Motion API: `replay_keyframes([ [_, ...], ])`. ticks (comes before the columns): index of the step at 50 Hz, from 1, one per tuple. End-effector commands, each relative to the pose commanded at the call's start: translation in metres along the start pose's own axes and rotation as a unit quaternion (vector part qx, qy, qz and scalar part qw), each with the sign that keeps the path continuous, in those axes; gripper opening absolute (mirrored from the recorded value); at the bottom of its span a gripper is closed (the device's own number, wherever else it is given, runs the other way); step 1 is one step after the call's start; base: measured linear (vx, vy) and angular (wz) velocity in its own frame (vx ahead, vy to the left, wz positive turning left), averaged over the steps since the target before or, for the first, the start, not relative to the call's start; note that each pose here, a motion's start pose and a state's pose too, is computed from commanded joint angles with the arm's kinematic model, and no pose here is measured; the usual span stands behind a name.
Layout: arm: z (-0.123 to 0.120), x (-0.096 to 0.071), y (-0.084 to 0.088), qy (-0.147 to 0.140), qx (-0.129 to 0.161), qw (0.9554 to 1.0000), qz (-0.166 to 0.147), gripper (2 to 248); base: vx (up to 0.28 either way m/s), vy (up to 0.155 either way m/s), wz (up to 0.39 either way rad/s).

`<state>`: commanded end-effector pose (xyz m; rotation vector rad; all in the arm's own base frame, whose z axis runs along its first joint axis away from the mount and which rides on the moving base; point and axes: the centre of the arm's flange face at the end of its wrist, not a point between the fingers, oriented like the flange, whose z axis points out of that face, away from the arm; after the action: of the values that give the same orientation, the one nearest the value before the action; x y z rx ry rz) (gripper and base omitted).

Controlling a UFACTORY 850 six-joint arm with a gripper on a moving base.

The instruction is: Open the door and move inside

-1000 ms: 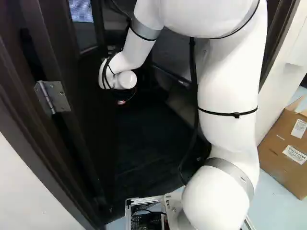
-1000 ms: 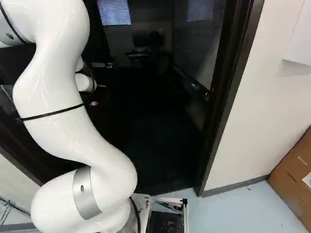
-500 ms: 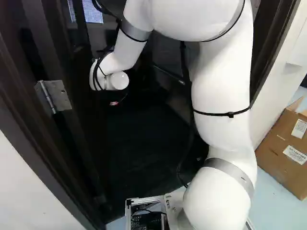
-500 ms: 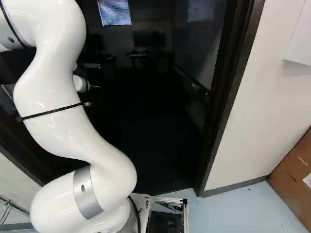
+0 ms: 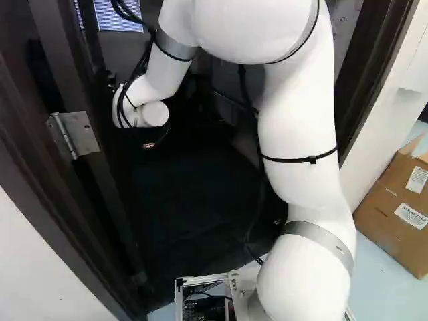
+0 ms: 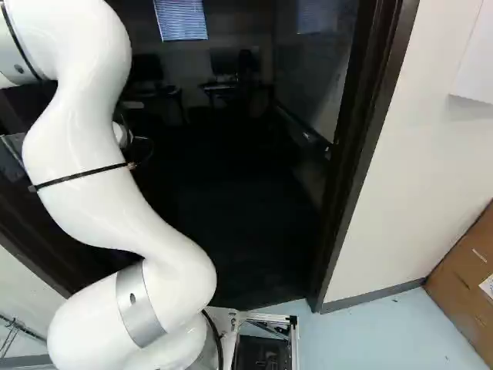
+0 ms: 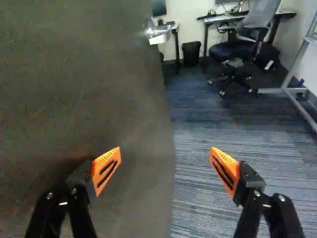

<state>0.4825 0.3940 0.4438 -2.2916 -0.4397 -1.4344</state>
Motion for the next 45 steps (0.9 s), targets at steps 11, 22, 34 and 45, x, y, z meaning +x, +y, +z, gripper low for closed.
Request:
replay_keyframes([
  [11, 0.008, -0.001, -0.017, 0.001, 0.012, 0.9999, -0.004, 247, 0.000, 0.000, 0.000],
  [22, 0.017, -0.002, -0.034, 0.002, 0.023, 0.9997, -0.008, 247, 0.000, 0.000, 0.000],
  [34, 0.023, -0.003, -0.048, 0.004, 0.032, 0.9994, -0.012, 247, 0.000, 0.000, 0.000],
  [45, 0.020, -0.003, -0.043, 0.003, 0.029, 0.9995, -0.011, 247, 0.000, 0.000, 0.000],
])
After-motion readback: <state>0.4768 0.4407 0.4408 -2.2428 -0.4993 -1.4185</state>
